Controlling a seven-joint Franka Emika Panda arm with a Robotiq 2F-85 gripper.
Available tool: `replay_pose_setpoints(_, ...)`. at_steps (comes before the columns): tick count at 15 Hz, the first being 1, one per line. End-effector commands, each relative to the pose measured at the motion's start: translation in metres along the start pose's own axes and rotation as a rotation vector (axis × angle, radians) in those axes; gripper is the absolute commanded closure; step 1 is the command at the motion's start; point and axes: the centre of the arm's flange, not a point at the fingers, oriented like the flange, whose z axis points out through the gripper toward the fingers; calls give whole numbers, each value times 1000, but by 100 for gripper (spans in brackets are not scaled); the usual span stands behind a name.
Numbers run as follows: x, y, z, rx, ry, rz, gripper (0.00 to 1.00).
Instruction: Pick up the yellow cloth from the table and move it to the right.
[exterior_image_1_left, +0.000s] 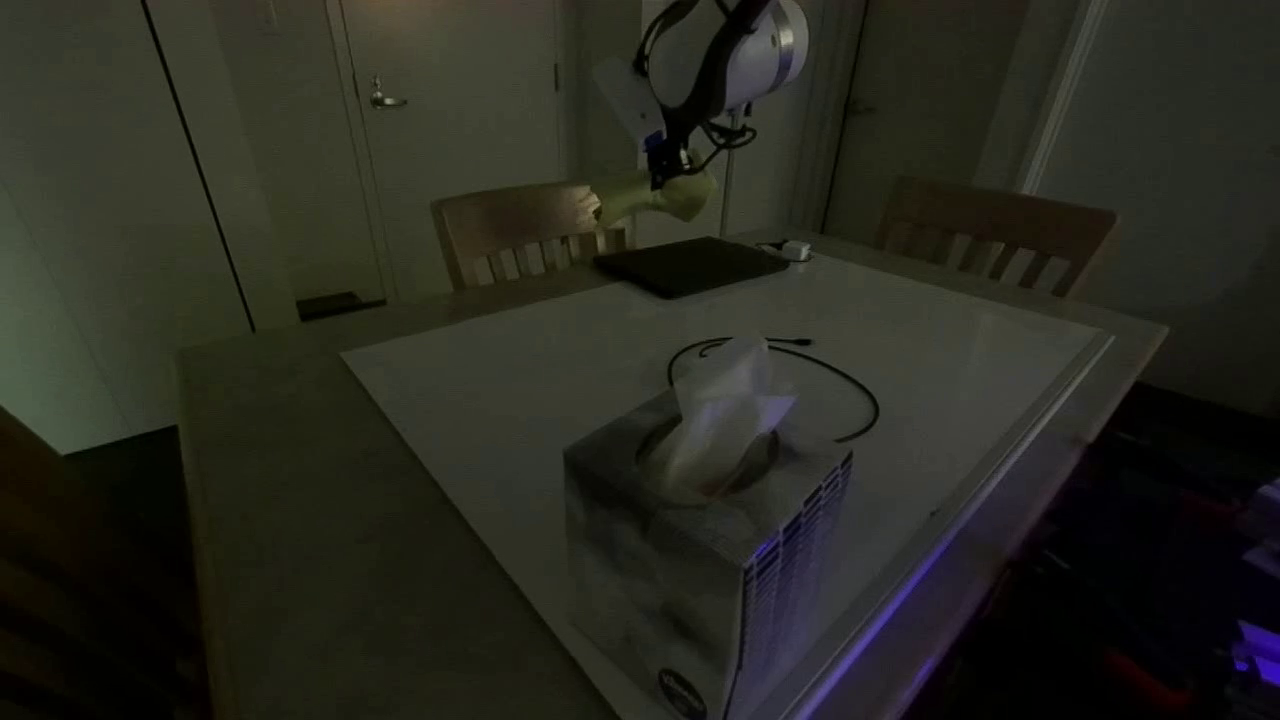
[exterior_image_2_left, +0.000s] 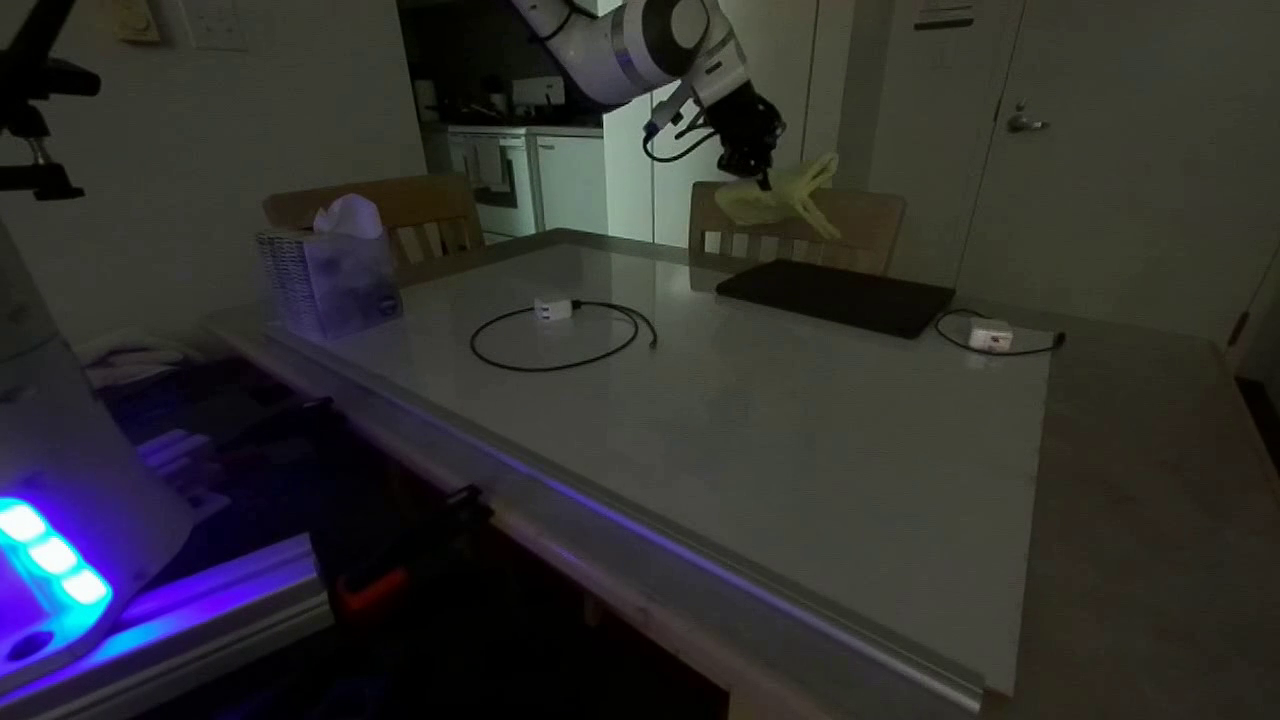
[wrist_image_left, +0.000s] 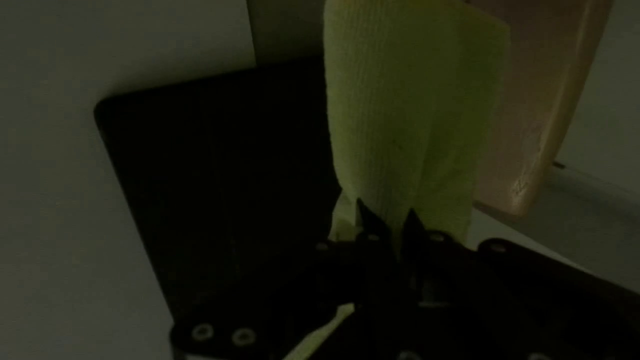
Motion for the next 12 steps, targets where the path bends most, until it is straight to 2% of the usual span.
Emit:
replay_pose_setpoints(1,4,0,-1,1,11,16,90)
replay_pose_setpoints(2,4,0,-1,2,14,24,90)
replay_pose_setpoints(3,0,0,-2,2,26,21,97)
replay_pose_setpoints(4,-3,-2,-1,-3,68,43,97)
replay_pose_setpoints(12,29,2,-12,-42,398,412,97)
